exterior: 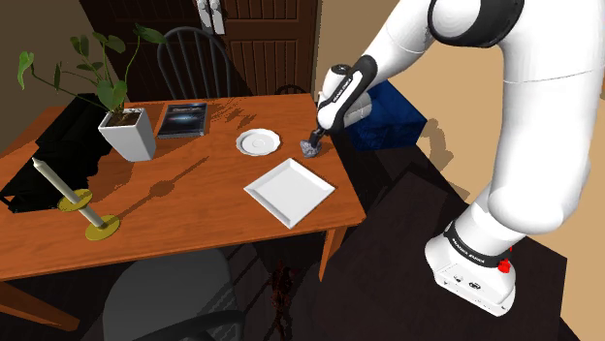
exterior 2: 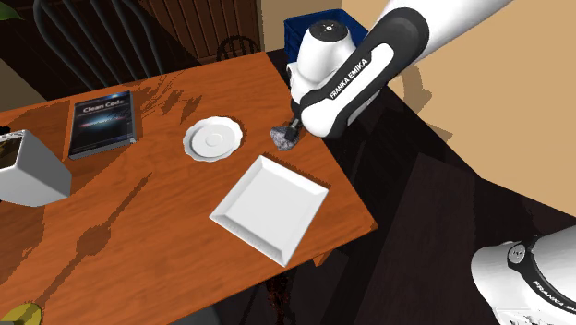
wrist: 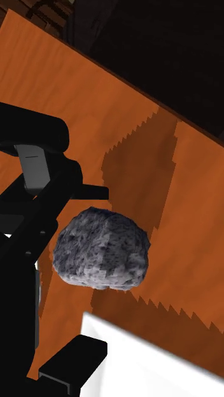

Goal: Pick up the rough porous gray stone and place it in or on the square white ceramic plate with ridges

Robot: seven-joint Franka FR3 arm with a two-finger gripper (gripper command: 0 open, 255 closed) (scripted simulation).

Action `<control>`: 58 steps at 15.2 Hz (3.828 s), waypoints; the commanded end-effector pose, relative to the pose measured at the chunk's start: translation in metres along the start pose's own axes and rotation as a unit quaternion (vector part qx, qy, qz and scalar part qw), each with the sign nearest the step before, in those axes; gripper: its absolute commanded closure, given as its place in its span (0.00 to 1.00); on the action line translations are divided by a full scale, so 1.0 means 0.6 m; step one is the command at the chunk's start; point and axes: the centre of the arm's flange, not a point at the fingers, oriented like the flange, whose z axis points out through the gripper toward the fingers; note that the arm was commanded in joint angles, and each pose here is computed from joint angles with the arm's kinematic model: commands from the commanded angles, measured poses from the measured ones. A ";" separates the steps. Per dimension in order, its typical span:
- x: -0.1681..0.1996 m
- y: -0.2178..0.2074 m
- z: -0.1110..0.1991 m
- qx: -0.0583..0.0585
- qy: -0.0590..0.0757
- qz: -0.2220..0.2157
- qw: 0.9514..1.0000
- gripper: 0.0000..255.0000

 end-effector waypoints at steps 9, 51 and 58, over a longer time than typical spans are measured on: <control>0.006 0.001 0.078 0.000 0.003 0.000 1.000 0.00; 0.069 0.004 -0.049 0.047 -0.062 -0.016 0.997 0.00; 0.126 0.064 0.061 0.126 -0.169 -0.040 0.977 0.00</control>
